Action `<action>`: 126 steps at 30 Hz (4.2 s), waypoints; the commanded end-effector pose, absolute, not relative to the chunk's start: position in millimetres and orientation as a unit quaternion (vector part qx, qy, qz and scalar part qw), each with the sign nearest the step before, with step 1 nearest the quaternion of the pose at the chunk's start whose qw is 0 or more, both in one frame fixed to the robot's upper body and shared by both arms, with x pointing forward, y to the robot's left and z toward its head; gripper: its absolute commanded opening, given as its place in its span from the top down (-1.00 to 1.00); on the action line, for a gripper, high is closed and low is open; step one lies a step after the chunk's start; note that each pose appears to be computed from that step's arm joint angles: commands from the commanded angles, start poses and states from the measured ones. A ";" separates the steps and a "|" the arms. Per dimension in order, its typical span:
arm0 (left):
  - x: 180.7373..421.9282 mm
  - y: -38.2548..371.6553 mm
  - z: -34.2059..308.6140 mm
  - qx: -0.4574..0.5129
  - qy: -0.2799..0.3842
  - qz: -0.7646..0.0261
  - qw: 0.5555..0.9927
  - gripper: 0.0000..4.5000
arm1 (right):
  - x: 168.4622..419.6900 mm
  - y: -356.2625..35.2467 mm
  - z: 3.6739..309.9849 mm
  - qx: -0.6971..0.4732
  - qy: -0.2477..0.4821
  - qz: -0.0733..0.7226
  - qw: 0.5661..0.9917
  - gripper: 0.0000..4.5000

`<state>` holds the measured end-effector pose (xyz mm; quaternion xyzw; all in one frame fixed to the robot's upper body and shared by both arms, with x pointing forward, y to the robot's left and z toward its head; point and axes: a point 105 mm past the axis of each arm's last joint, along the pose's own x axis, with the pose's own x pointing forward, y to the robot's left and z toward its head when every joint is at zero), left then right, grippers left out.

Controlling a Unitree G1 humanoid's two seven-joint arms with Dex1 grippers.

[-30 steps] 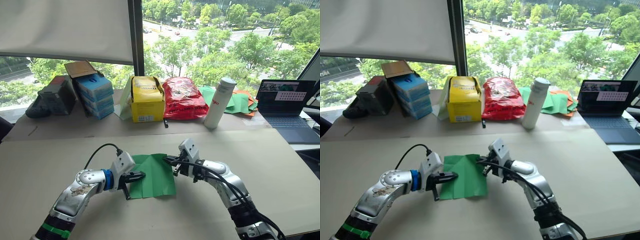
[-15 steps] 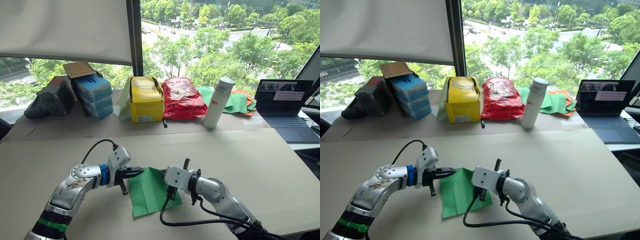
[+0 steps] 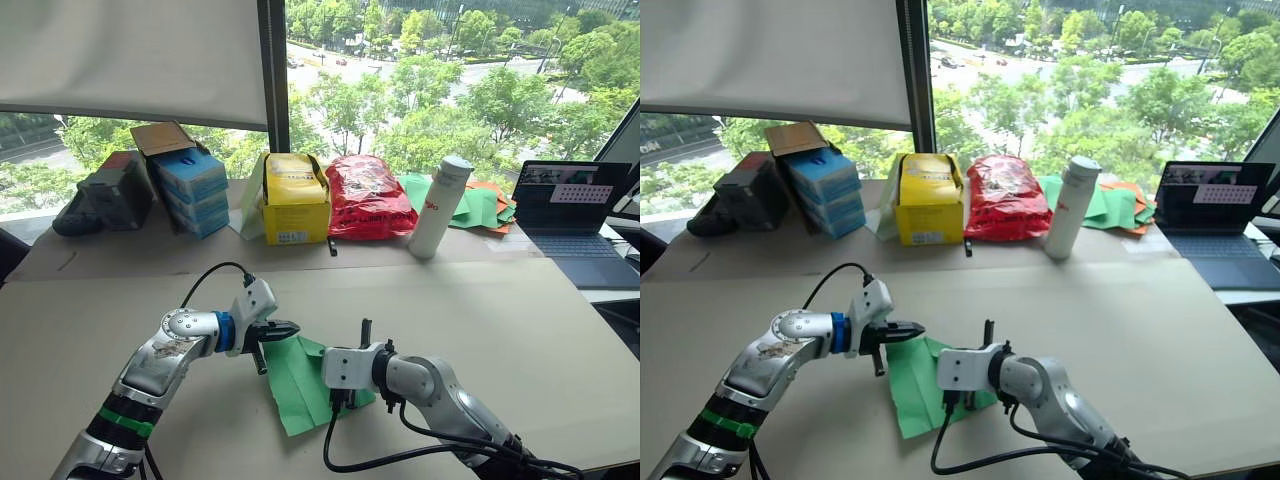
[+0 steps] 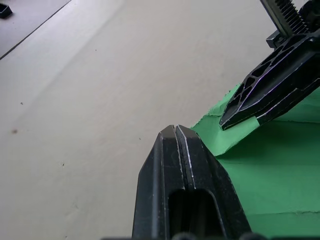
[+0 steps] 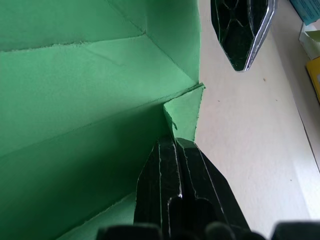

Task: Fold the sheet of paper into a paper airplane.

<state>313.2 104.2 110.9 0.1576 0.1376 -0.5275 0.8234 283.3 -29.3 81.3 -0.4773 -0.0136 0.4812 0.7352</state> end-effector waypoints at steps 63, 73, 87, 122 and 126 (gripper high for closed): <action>323.2 90.8 66.1 0.291 0.162 -0.534 0.777 1.00 | 312.9 -47.6 39.0 -0.265 0.258 0.468 0.803 0.98; 323.1 91.1 65.2 0.292 0.162 -0.533 0.778 1.00 | 303.1 -68.8 31.9 -0.268 0.287 0.457 0.798 0.98; 323.8 91.6 65.0 0.293 0.162 -0.533 0.777 1.00 | 284.0 -98.0 28.1 -0.266 0.318 0.437 0.798 0.98; 332.8 94.0 92.7 0.239 0.120 -0.511 0.817 1.00 | 286.4 -55.1 127.9 -0.169 0.074 0.508 0.841 0.98; 332.9 105.0 124.4 0.155 0.089 -0.483 0.857 1.00 | 286.6 -51.9 119.1 -0.183 0.081 0.511 0.836 0.98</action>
